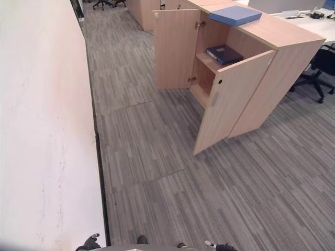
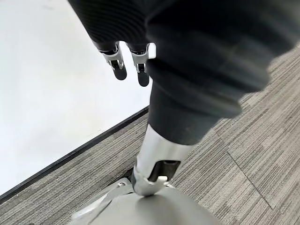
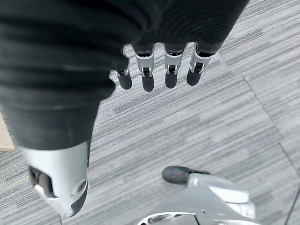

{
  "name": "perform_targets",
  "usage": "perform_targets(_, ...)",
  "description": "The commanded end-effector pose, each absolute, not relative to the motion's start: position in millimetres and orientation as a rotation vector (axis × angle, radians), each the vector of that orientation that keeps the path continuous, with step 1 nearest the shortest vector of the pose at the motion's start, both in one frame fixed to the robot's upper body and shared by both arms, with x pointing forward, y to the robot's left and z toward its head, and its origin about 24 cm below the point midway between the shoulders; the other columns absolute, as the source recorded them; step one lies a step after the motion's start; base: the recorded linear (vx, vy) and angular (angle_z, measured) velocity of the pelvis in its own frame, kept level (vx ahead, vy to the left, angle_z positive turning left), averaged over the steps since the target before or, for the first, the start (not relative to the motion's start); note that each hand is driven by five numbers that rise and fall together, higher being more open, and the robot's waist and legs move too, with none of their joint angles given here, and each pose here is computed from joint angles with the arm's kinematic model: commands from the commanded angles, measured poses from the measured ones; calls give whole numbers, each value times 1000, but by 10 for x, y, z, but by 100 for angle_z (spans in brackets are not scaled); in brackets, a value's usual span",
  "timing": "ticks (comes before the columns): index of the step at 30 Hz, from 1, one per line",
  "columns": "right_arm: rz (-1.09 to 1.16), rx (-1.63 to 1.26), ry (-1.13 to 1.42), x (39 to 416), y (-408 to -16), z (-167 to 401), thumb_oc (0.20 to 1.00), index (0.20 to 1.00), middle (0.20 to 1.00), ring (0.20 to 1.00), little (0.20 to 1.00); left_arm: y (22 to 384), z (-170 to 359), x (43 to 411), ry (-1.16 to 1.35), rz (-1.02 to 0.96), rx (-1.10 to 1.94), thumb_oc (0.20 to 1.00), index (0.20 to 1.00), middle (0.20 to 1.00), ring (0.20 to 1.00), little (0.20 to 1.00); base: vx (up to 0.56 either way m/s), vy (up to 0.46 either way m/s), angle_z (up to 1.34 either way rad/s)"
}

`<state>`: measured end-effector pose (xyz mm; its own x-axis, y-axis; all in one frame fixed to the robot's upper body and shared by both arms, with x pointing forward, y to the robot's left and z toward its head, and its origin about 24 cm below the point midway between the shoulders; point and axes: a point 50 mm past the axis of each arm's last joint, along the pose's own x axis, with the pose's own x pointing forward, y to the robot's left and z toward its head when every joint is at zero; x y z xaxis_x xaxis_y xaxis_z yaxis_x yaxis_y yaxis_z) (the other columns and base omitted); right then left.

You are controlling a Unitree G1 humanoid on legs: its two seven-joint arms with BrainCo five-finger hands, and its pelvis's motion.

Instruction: Put the empty folder in the office cabinet

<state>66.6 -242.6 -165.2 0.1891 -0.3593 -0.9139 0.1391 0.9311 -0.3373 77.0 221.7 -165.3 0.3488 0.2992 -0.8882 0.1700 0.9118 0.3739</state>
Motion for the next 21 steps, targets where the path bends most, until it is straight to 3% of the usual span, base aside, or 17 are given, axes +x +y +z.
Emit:
perform_targets(1, -391, -201, 1338, 745, -2506, -1623, 1000, 1000, 1000, 1000, 1000, 2139, -1677, 824, 1250, 71, 397, 1000, 1000, 1000, 1000, 1000, 0, 0, 0)
perform_targets(21, -343, -288, 1372, 742, -2542, -1614, 1000, 1000, 1000, 1000, 1000, 2165, -1697, 754, 1312, 76, 371, 1000, 1000, 1000, 1000, 1000, 0, 0, 0)
